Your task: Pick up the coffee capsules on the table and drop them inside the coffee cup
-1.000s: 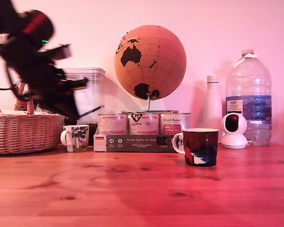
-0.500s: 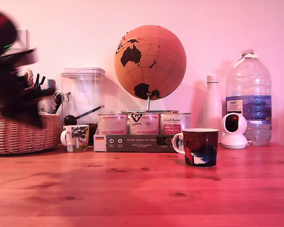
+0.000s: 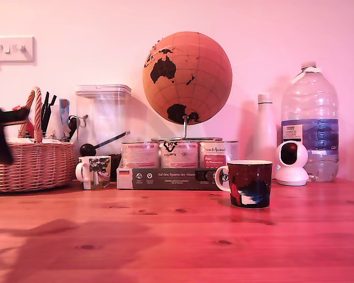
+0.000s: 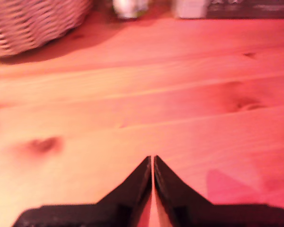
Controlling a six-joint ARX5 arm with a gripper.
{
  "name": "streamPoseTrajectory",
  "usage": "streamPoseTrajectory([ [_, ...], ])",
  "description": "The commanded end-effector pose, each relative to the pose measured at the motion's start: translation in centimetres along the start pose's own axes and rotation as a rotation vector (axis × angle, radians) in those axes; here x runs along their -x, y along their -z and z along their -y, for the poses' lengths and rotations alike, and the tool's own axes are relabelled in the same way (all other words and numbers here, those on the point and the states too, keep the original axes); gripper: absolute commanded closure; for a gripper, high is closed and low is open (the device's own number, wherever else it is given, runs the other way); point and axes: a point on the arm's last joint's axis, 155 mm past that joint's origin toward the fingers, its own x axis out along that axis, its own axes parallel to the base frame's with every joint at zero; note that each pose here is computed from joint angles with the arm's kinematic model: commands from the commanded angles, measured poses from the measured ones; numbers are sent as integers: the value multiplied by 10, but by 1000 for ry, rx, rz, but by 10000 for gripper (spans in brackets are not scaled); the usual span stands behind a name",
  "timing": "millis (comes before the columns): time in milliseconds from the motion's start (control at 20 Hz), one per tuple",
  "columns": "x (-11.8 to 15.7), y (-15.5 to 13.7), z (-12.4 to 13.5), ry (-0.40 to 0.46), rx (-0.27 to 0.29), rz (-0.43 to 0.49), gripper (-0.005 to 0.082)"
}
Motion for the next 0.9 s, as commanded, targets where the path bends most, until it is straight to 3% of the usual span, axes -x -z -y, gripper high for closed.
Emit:
streamPoseTrajectory([
  [0, 7, 9, -4, -13, 13, 17, 790],
  [450, 46, 34, -2, -15, 35, 97, 790],
  [550, 56, 35, -1, -11, 57, 130, 790],
  [850, 88, 30, 2, -9, 51, 204, 790],
])
